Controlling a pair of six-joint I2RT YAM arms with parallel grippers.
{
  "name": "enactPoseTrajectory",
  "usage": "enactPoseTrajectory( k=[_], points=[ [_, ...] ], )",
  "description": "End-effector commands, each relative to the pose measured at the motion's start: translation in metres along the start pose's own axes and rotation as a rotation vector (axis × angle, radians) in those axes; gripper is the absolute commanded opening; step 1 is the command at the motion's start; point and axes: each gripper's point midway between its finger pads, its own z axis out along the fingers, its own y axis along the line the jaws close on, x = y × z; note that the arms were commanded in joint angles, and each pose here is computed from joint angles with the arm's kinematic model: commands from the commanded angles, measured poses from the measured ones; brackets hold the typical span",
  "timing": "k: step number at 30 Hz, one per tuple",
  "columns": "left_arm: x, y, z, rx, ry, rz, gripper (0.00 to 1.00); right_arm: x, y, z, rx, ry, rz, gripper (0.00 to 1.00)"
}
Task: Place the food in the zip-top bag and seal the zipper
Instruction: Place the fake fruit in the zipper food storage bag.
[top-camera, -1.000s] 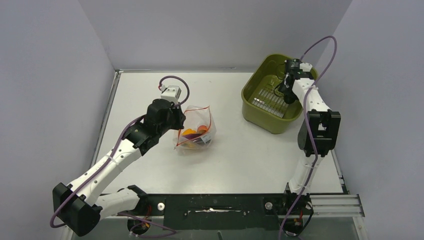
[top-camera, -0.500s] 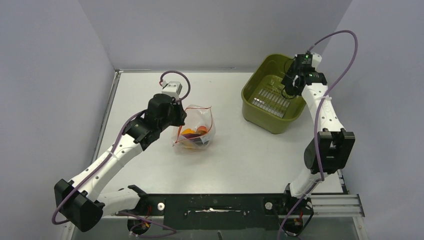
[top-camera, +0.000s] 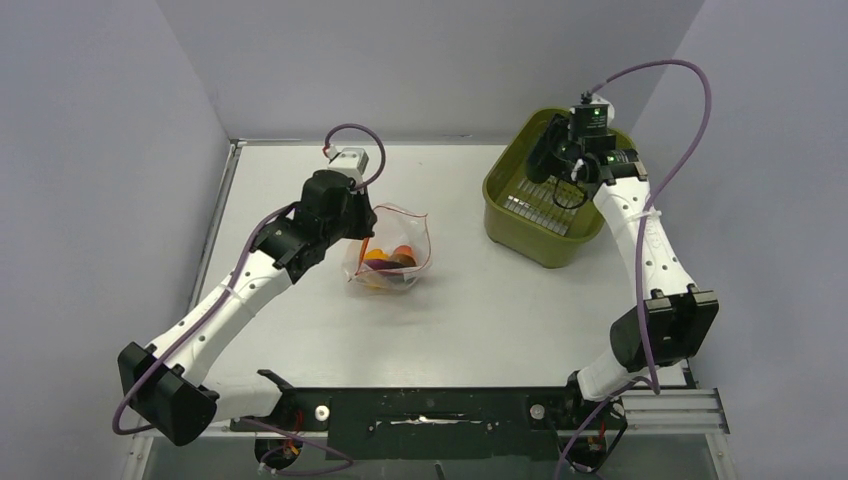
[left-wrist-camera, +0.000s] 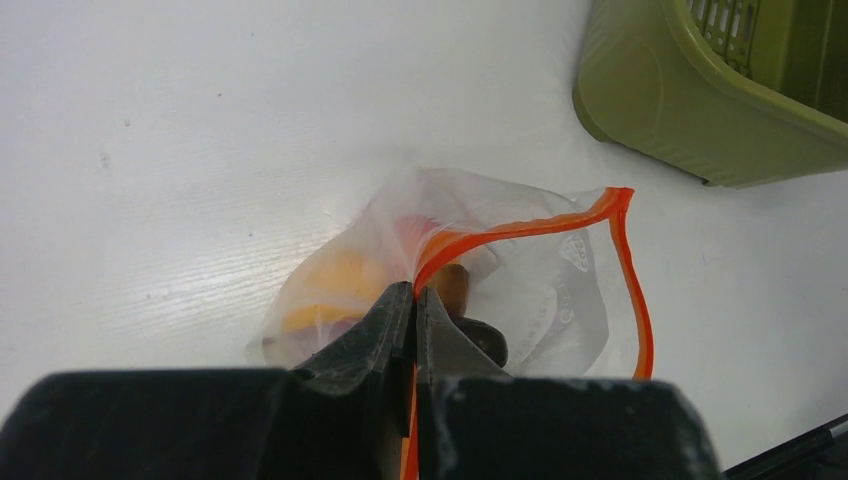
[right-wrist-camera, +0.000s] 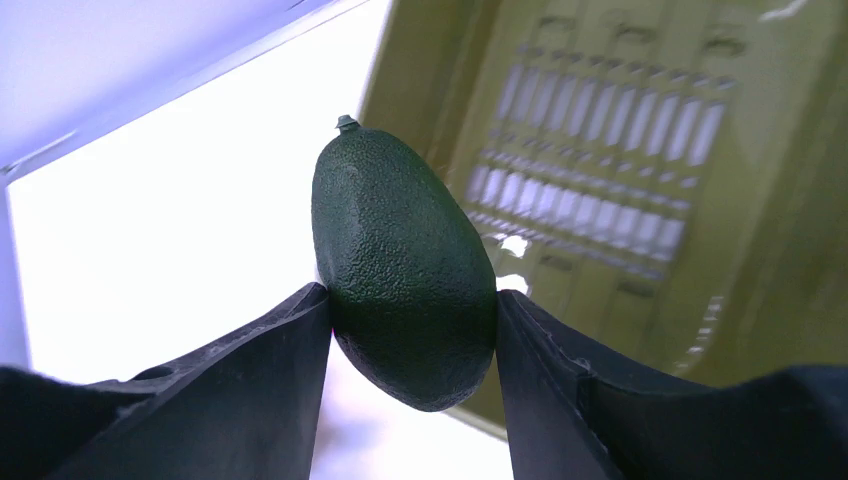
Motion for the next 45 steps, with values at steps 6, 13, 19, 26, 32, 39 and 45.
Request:
enactPoseTrajectory(
  k=[6,13,19,26,32,39,45],
  points=[
    [-0.056,-0.001,-0.002,-0.030,-0.123,-0.048,0.00,0.012,0.086,-0.042,-0.301,0.050,0.051,0.39],
    [-0.068,-0.001,0.003,-0.036,-0.155,-0.088,0.00,0.027,0.124,-0.058,-0.443,0.082,0.084,0.39],
    [-0.052,-0.010,0.012,0.027,-0.104,-0.134,0.00,0.054,0.163,-0.073,-0.534,0.145,0.101,0.39],
    [-0.043,-0.010,0.015,0.042,-0.088,-0.184,0.00,0.087,0.194,-0.090,-0.626,0.250,0.090,0.40],
    [-0.040,-0.012,0.016,0.071,-0.083,-0.239,0.00,0.099,0.215,-0.110,-0.739,0.237,-0.024,0.40],
    [-0.042,-0.014,0.016,0.097,-0.083,-0.290,0.00,0.133,0.237,-0.121,-0.827,0.281,-0.187,0.41],
    [-0.048,-0.013,0.009,0.101,-0.099,-0.312,0.00,0.162,0.230,-0.105,-0.753,0.320,-0.276,0.44]
  ],
)
